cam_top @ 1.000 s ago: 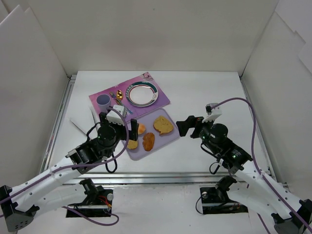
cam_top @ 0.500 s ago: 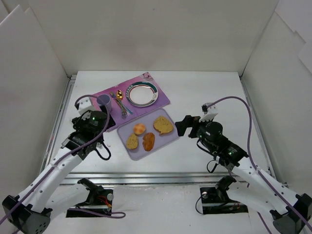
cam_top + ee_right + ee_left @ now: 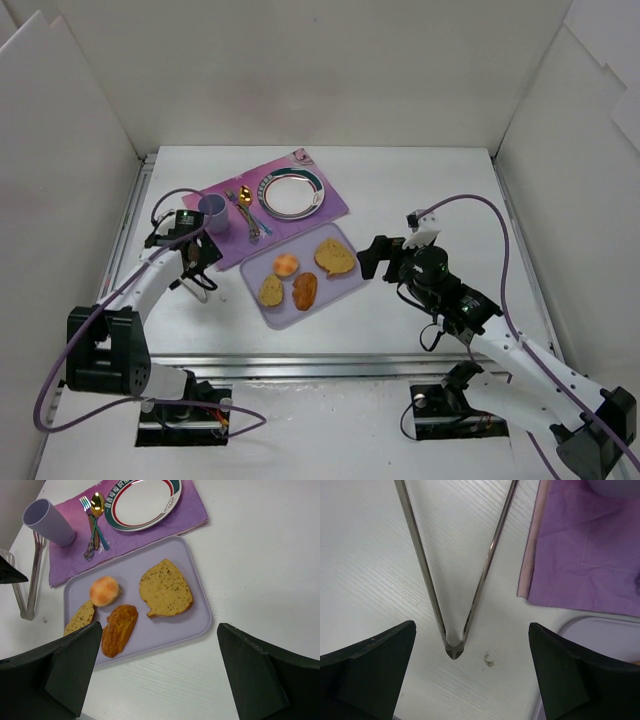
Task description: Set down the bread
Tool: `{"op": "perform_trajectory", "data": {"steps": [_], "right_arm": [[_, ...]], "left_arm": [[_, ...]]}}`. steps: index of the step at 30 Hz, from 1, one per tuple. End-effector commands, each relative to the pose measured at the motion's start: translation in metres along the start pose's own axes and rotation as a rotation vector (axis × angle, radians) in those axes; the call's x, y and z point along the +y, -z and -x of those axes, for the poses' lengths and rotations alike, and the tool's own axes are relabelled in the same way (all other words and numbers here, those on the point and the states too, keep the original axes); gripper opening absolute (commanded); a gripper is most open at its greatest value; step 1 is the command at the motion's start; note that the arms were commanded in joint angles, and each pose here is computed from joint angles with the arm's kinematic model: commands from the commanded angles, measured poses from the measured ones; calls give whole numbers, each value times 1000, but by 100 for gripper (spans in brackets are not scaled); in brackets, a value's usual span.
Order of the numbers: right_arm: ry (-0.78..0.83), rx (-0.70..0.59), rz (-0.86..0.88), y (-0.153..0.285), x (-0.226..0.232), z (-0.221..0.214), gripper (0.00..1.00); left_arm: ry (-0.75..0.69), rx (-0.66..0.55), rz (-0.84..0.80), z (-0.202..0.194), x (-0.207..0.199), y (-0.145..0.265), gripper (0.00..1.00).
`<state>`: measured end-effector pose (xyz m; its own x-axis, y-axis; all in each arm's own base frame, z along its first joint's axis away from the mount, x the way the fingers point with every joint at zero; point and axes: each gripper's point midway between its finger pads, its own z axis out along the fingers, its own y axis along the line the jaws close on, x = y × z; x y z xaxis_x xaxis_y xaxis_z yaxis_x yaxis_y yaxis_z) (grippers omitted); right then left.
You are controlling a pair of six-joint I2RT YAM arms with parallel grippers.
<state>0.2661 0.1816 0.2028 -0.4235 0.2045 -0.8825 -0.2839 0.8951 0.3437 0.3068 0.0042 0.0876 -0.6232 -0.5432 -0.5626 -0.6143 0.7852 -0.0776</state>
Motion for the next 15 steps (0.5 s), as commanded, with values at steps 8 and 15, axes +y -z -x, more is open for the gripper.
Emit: {"op": "perform_trajectory", "data": {"steps": [8,15], "right_arm": [[-30,-100,29,4,15,38,98],[-32,-87,38,3,17,35,98]], "left_arm": [[14,-26,-10,45,0,-22,91],[14,3,-25,42,6,-39,93]]}}
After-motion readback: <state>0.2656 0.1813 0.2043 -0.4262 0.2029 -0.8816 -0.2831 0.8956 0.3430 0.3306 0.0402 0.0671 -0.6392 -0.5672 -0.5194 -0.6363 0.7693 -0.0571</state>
